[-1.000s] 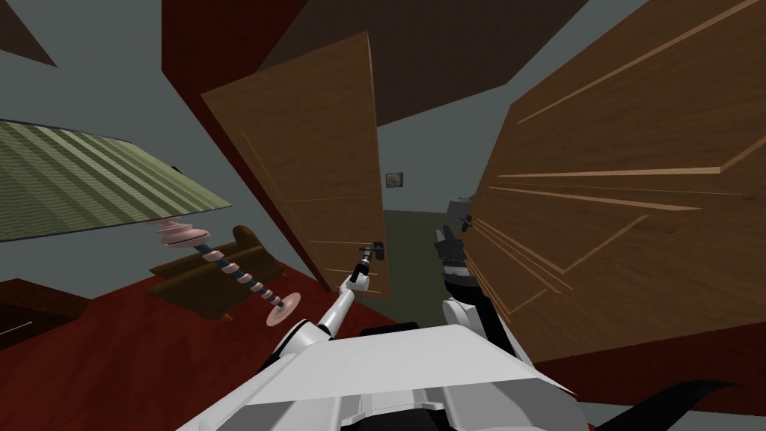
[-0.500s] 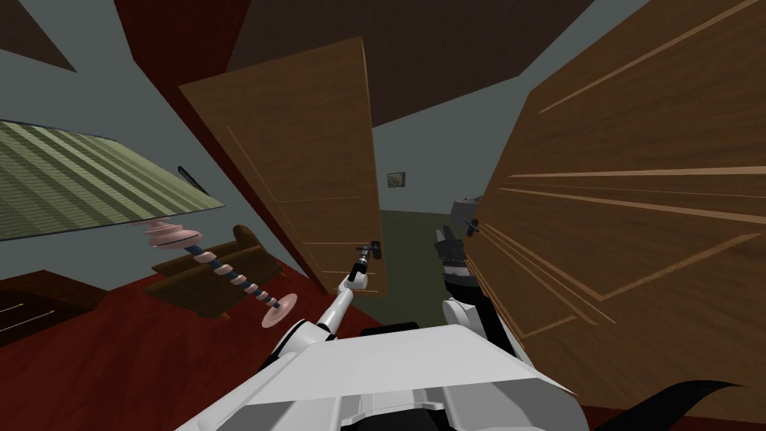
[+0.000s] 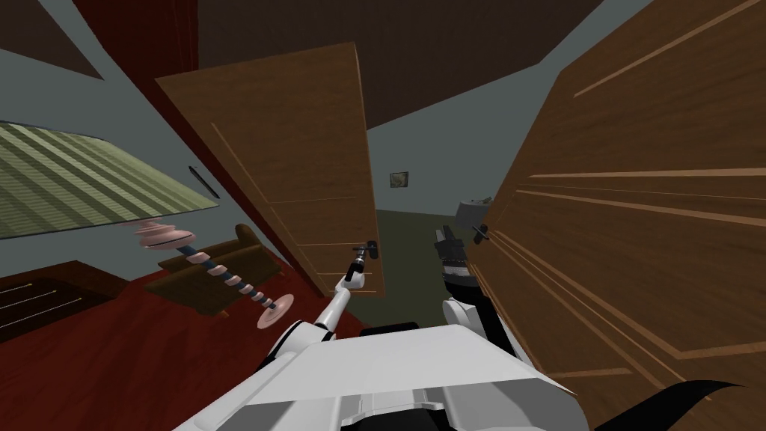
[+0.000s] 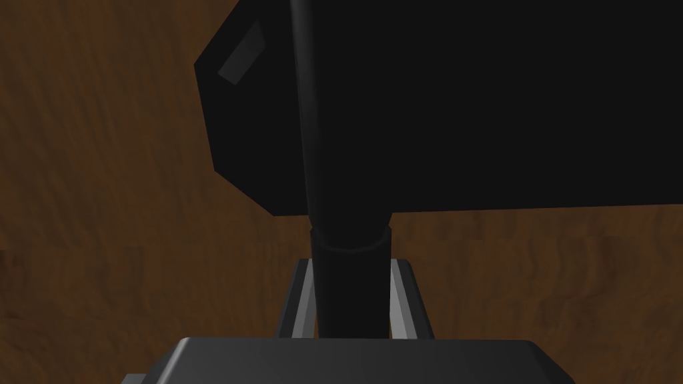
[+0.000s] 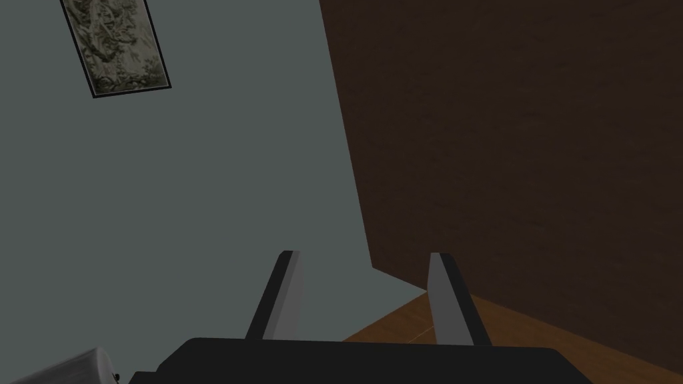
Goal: Push the door open
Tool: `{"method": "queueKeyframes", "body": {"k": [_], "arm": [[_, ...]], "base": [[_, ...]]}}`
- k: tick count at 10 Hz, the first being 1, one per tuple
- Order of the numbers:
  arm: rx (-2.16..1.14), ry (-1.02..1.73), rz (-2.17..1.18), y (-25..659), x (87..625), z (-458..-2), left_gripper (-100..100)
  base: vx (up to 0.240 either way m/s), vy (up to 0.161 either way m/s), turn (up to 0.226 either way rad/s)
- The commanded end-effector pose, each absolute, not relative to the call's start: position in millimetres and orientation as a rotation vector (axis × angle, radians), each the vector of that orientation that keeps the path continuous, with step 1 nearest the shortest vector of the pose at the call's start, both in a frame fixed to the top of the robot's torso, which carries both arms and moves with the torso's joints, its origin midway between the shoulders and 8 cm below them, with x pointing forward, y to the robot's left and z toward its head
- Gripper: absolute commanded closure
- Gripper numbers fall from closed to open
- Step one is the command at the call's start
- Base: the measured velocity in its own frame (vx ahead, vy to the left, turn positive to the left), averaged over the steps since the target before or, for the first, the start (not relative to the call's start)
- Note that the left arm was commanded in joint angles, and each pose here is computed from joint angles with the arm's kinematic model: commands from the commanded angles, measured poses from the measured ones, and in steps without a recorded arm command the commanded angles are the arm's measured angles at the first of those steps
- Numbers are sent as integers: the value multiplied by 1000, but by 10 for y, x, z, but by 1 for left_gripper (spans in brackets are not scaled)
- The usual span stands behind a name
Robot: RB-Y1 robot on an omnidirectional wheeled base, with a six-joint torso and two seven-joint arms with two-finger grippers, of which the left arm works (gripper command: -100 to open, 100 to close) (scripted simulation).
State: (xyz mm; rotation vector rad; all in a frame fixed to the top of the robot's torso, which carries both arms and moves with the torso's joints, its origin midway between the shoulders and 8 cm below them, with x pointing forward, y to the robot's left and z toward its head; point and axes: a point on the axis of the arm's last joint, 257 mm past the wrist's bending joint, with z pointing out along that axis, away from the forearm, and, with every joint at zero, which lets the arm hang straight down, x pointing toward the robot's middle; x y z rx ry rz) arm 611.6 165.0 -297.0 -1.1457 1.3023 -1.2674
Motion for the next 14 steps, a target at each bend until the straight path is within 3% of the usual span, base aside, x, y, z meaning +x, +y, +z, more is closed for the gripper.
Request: {"method": "queueKeyframes", "body": {"k": [1,8,14], "arm": [[-1152,1271,-1251,1820,6147,-2908,100],[-1201,1220,-1218,2076,6168,-2924,100],[-1230,1180,-1170,2435,6149,-2946,100]], "base": [[136,-172,91],[132,-128,68],[142,-71,48]]}}
